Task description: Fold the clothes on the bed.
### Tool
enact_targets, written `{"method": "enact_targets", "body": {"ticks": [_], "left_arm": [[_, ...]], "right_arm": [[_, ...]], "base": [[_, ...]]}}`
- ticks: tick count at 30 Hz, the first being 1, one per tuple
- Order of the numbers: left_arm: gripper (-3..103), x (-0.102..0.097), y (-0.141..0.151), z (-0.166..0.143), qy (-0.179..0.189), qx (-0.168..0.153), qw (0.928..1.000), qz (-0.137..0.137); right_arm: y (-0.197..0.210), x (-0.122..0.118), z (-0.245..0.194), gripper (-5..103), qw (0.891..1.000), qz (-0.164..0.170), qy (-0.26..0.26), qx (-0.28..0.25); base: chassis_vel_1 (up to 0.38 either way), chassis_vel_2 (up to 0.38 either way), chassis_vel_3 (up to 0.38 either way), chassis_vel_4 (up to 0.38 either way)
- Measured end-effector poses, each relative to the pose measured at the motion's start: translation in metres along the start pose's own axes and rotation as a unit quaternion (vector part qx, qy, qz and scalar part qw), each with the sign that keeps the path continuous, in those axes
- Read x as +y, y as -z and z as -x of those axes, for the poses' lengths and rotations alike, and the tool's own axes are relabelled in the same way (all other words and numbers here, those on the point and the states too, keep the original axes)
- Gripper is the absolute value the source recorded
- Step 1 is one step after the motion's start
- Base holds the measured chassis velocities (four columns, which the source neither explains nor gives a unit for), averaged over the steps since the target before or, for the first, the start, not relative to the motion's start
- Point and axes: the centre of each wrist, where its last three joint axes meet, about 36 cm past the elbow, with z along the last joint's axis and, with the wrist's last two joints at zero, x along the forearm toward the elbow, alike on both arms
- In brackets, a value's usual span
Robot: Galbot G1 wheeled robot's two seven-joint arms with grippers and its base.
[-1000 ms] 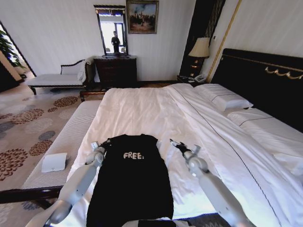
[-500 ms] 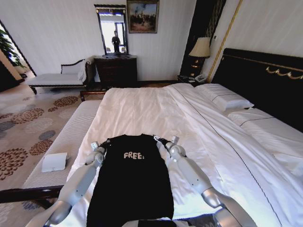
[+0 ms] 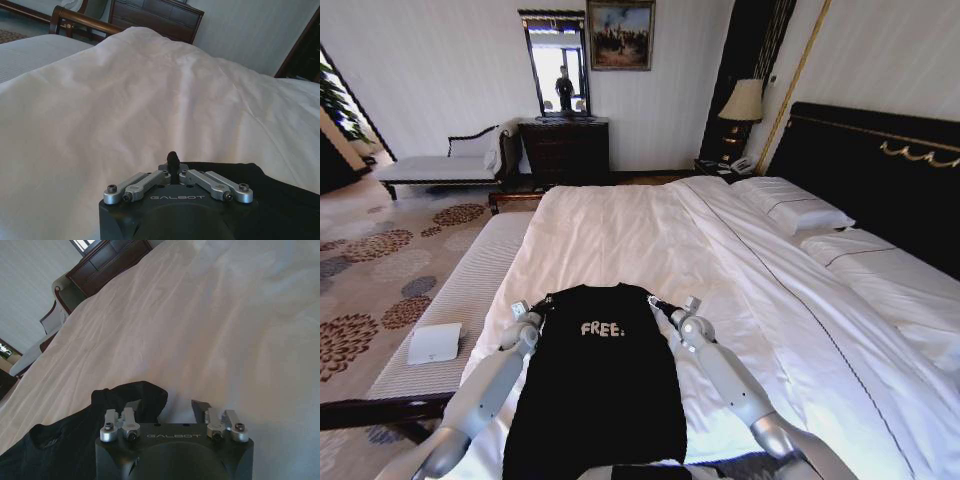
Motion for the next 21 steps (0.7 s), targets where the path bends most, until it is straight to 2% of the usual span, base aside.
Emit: {"method": "enact_targets", "body": {"ticks": [4, 6, 8, 9, 13, 21], "left_arm": [[2, -0.0011, 0.0005, 0.0003, -0.001, 0.0, 1.0, 0.0], [2, -0.0011, 0.0002, 0.0002, -0.001, 0.0, 1.0, 0.0], [2, -0.0016, -0.0001, -0.0004, -0.002, 0.0, 1.0, 0.0], [2, -0.0016, -0.0001, -0.0004, -0.002, 0.0, 1.0, 0.0], [2, -0.002, 0.0001, -0.0004, -0.002, 0.0, 1.0, 0.0], [2, -0.0038, 0.0022, -0.0034, -0.007, -0.003, 1.0, 0.0]], "right_arm": [[-0.0001, 0.0012, 0.002, 36, 1.0, -0.003, -0.002, -0.001], [-0.0005, 0.0018, 0.0022, 36, 1.0, -0.002, -0.002, -0.002], [-0.0012, 0.003, 0.0019, 25, 1.0, -0.002, -0.001, -0.002], [-0.0012, 0.003, 0.0019, 25, 1.0, -0.002, -0.001, -0.002], [0.0001, 0.0046, 0.0023, 4, 1.0, -0.005, -0.001, -0.003], [0.0004, 0.0091, -0.0011, 0, 1.0, -0.025, -0.003, -0.011]], "base": [[0.0, 0.0, 0.0, 0.0], [0.0, 0.0, 0.0, 0.0], [0.0, 0.0, 0.0, 0.0], [0.0, 0.0, 0.0, 0.0], [0.0, 0.0, 0.0, 0.0], [0.0, 0.0, 0.0, 0.0]]}}
